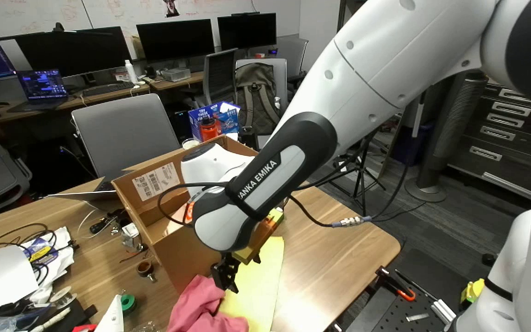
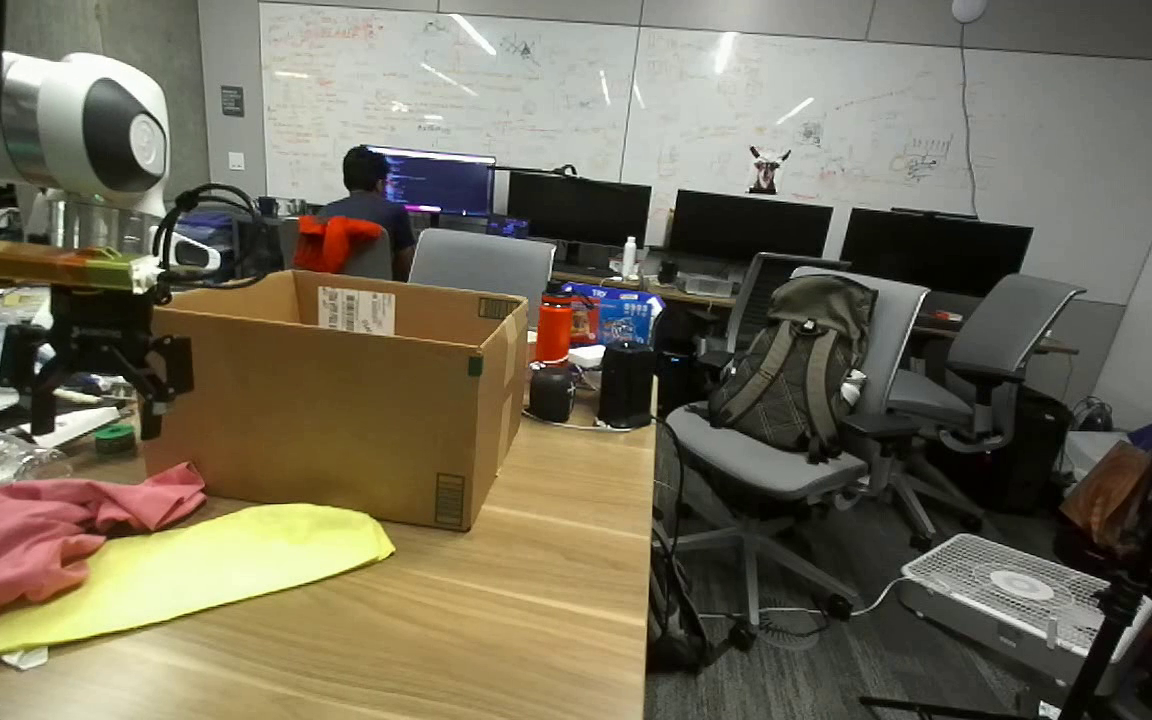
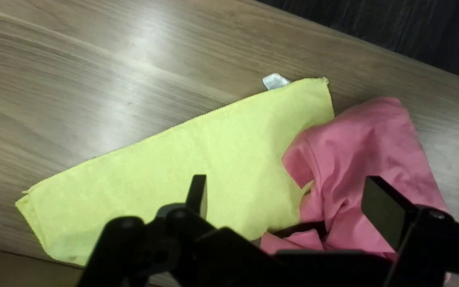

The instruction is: Put the three objects into the cardboard box

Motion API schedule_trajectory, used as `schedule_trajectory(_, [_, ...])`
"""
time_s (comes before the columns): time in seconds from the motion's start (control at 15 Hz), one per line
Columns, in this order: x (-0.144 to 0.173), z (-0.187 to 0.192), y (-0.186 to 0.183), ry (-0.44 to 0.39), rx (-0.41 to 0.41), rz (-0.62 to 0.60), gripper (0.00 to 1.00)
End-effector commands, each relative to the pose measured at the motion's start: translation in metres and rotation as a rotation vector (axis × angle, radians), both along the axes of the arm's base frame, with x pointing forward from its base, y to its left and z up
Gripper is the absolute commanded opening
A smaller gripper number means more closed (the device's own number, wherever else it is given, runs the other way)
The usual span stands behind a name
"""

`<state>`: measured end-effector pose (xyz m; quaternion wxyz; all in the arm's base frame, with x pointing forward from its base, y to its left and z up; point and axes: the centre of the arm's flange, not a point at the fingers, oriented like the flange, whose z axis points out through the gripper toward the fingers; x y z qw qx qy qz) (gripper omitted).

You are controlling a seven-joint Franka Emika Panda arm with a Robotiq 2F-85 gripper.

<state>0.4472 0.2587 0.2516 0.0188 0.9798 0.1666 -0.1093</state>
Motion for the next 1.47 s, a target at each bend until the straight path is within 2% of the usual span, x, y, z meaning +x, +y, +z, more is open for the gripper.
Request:
schedule_trajectory(0.0, [0.030, 0.002, 0.001, -0.052, 0.028, -0.059, 1.00])
schedule_trajectory(0.2, [0.047, 0.002, -0.003, -0.096, 0.066, -0.123, 1.00])
schedule_trajectory(0.4, [0.051, -0.004, -0.001, -0.101, 0.091, -0.134, 1.00])
schedule_trajectory(1.4, [-0.002, -0.064, 0.024, 0.065, 0.071, 0.024, 1.00])
